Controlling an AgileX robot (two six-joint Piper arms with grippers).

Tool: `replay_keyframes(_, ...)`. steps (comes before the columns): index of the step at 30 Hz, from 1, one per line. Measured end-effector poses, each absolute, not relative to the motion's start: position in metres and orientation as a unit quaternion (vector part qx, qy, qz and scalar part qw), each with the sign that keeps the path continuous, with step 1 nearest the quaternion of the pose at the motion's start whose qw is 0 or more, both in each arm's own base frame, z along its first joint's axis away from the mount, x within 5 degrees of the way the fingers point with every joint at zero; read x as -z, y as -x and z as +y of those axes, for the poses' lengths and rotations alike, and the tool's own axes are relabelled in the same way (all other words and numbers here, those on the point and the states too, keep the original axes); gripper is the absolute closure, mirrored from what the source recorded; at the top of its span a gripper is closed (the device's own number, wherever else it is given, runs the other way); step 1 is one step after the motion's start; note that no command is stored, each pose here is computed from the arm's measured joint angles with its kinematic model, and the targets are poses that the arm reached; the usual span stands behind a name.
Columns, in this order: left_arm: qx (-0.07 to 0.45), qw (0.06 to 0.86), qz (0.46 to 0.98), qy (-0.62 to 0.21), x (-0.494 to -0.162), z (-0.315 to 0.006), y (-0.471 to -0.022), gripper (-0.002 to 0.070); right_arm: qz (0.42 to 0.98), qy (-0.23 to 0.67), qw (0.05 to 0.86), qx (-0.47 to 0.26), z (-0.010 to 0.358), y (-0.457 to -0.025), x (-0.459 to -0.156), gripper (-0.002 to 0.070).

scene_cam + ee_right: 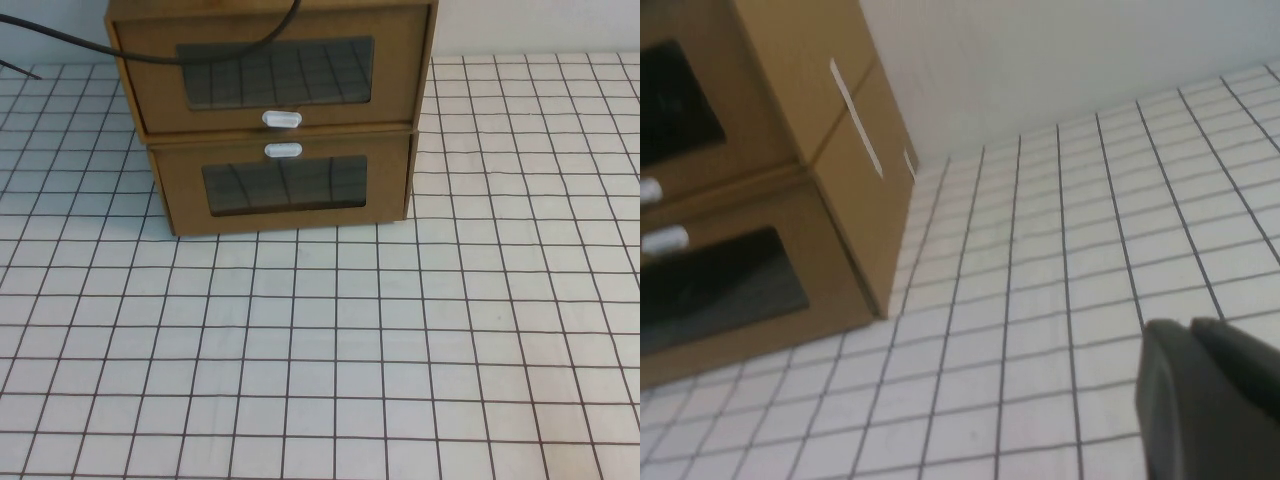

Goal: Open the shoe box
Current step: 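Pull the top drawer of the cardboard box fully open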

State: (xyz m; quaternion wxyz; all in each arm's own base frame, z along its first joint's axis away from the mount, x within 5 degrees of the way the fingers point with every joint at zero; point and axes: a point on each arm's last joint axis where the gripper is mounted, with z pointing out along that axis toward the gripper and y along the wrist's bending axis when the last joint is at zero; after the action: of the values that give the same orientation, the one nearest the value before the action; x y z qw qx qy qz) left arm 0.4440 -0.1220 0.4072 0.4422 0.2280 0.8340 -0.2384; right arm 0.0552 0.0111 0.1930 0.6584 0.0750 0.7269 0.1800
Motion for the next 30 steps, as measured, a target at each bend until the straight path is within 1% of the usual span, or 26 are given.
replay_keyframes(7,0.242,0.426,0.840,-0.234,-0.404,-0.123,-0.443,0.0677,0.697,-0.113,0.675,-0.214,0.010,-0.056,-0.199,0.0689)
replay_keyframes(12,0.243,0.423,0.840,-0.237,-0.404,-0.123,-0.442,0.0677,0.687,-0.170,0.647,-0.284,0.012,-0.055,-0.200,0.0689)
replay_keyframes(14,0.243,0.422,0.840,-0.238,-0.405,-0.123,-0.441,0.0677,0.693,-0.167,0.631,-0.306,0.015,-0.053,-0.209,0.0689)
replay_keyframes(16,0.243,0.421,0.841,-0.238,-0.405,-0.123,-0.441,0.0677,0.715,-0.152,0.605,-0.317,0.021,-0.053,-0.222,0.0689)
replay_keyframes(19,0.244,0.420,0.841,-0.238,-0.405,-0.123,-0.441,0.0677,0.767,-0.117,0.548,-0.312,0.029,-0.057,-0.244,0.0689)
replay_keyframes(21,0.244,0.420,0.841,-0.238,-0.405,-0.123,-0.441,0.0677,0.809,-0.090,0.501,-0.294,0.034,-0.065,-0.258,0.0689)
replay_keyframes(24,0.244,0.420,0.841,-0.238,-0.405,-0.123,-0.441,0.0677,0.855,-0.040,0.448,-0.259,0.039,-0.085,-0.277,0.0689)
replay_keyframes(30,0.243,0.422,0.841,-0.237,-0.405,-0.123,-0.441,0.0677,0.896,0.050,0.378,-0.226,0.048,-0.134,-0.298,0.0689)
